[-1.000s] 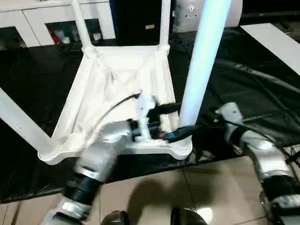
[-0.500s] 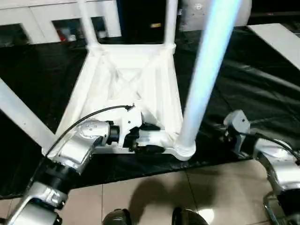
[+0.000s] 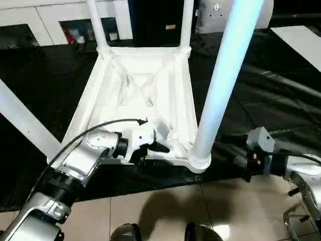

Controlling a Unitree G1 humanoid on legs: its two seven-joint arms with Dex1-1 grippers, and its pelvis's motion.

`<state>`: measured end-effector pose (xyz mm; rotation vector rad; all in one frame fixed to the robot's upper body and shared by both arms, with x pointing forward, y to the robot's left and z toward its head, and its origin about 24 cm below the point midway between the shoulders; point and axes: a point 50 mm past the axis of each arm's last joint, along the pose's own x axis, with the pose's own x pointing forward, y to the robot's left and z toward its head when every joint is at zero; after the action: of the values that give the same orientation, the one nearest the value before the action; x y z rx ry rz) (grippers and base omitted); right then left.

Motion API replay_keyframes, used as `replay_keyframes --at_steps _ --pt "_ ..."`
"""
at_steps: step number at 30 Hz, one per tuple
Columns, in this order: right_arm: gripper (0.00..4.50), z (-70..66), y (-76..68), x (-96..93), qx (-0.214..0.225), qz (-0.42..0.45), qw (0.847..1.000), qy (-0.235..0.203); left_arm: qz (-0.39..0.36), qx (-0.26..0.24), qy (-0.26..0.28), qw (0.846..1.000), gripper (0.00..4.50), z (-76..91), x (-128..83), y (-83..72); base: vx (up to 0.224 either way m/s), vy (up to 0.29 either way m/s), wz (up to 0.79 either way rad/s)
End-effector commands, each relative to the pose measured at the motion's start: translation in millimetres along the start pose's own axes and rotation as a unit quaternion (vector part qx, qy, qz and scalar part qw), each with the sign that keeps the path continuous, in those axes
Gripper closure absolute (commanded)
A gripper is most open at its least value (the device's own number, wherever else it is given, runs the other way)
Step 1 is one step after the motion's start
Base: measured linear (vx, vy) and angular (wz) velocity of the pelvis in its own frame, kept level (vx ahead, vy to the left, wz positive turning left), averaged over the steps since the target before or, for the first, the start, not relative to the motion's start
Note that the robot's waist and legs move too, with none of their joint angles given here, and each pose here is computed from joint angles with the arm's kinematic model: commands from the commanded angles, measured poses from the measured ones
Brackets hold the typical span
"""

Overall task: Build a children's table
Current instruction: Rotate leg to tighten

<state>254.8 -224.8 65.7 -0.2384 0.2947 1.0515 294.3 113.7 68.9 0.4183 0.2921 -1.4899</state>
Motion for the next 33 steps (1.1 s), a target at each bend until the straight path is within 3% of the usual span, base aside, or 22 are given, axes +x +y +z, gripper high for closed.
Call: replay_keyframes --at_steps 1,20,28,33 --pt "0.00 4.1 2.5 -2.6 0.001 0.015 1.000 -0.004 0.002 0.014 0.013 1.000 2.68 -2.1 3.0 -1.8 0.000 0.000 0.00" --pt "0.00 7.1 3.6 -0.1 0.003 0.013 1.000 -0.006 -0.010 0.024 0.063 0.998 4.43 -15.5 -0.7 -0.5 0.000 0.000 0.00" --pt "0.00 8.7 3.3 1.9 -0.002 0.012 1.000 -0.007 -0.010 0.028 0.065 0.997 4.50 -16.6 -1.7 -0.1 0.000 0.000 0.00" --pt "0.00 21.9 2.2 12.6 0.001 0.031 0.999 -0.045 -0.026 0.033 0.048 0.998 4.50 -13.1 -0.8 -1.2 0.000 0.000 0.00"
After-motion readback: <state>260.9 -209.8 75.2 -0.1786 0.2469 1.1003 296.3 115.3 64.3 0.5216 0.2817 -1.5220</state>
